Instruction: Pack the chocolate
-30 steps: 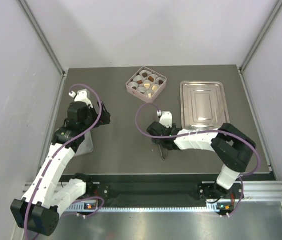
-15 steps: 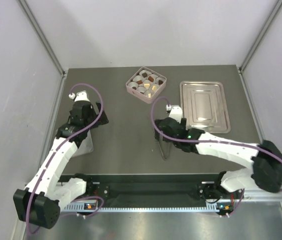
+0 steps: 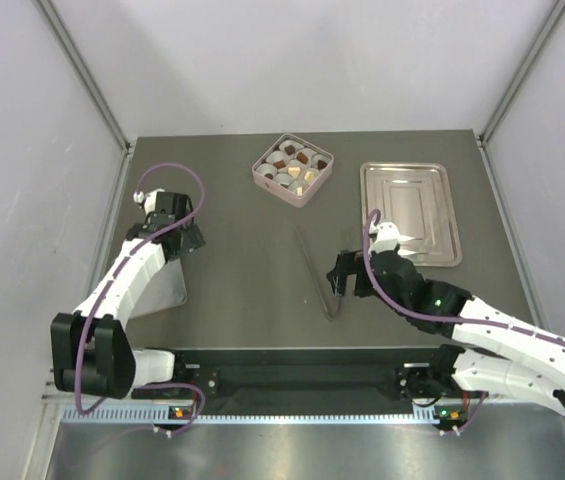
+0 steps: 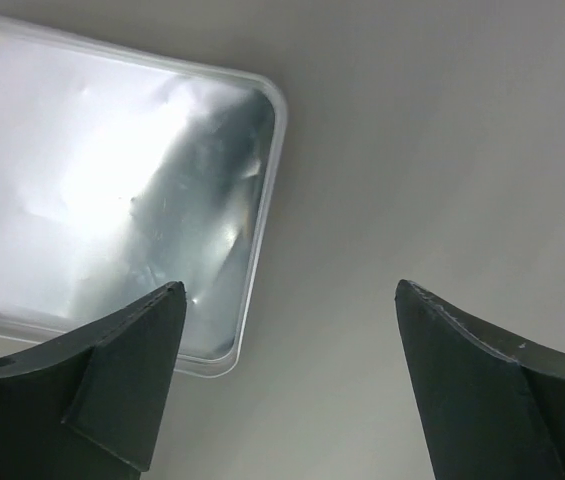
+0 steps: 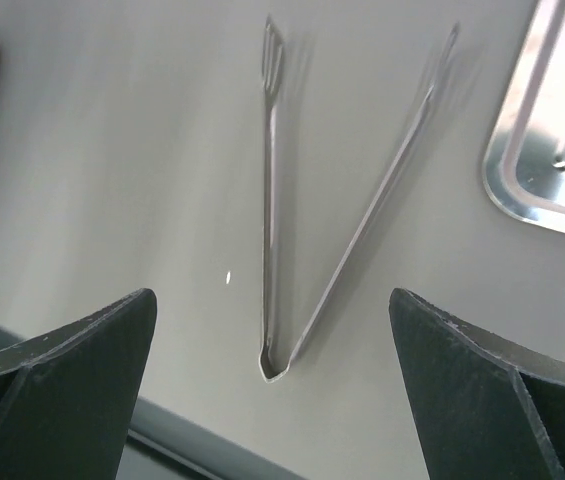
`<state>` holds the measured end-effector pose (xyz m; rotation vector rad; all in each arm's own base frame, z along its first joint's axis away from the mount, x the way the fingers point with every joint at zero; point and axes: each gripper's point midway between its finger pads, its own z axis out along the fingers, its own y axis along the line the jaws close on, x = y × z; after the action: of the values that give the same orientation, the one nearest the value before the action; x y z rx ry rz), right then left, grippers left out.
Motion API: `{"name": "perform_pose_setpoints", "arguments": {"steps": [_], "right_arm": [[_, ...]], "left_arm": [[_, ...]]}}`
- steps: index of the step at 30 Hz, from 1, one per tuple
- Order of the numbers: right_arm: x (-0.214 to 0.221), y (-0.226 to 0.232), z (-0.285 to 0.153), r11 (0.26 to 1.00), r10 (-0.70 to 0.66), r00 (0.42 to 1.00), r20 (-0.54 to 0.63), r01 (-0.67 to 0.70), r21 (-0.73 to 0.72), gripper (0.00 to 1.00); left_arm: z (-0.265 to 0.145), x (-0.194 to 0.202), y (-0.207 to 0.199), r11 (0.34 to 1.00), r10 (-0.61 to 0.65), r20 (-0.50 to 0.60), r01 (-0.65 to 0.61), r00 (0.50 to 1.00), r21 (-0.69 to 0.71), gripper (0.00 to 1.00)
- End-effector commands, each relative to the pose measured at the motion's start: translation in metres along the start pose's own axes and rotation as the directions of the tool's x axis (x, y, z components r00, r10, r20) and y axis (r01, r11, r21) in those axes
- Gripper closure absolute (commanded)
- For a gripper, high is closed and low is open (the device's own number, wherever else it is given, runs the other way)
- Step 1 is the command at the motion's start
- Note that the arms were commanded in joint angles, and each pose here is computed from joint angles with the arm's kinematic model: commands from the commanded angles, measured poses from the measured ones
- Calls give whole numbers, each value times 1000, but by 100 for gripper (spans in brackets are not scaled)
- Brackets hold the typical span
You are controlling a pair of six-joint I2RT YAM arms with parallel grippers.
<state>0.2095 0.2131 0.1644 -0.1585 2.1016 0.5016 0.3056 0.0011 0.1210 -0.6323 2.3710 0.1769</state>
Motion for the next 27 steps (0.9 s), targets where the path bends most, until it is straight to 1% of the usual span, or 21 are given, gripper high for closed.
{"name": "perform_pose_setpoints", "arguments": {"steps": [1,5,8,10,11,15,20,22,27], "right_arm": [[2,13,-5,996,-20,1000,3,20,-85,0],[4,11,-10,995,-20,1000,8,21,-96,0],[8,5,-14,995,-11,1000,18,13,-97,0],[9,3,-17,995,-9,1000,22,11,-103,0],[10,2,-18,995,-7,1000,24,10,-104,0],[7,-3,-24,994,1,999,53,5,-106,0],[9,-7,-24,996,-4,998,56,9,-93,0],[8,-6,-23,996,-9,998,55,14,-92,0],[4,-6,-24,996,-17,998,66,22,-85,0]], "left_arm": [[16,8,4,997,-69,-30,69,997,-17,10],[31,18,-5,997,-77,-56,78,995,15,18],[42,26,-4,997,-71,-76,71,995,-5,27],[50,31,-2,998,-65,-99,63,993,-26,37],[53,33,1,997,-60,-102,55,993,-44,39],[58,33,7,996,-40,-109,30,993,-88,40],[66,36,10,995,-24,-118,11,993,-103,38],[70,40,12,995,-31,-136,18,990,-97,37],[76,41,10,998,-27,-143,17,989,-65,41]]}}
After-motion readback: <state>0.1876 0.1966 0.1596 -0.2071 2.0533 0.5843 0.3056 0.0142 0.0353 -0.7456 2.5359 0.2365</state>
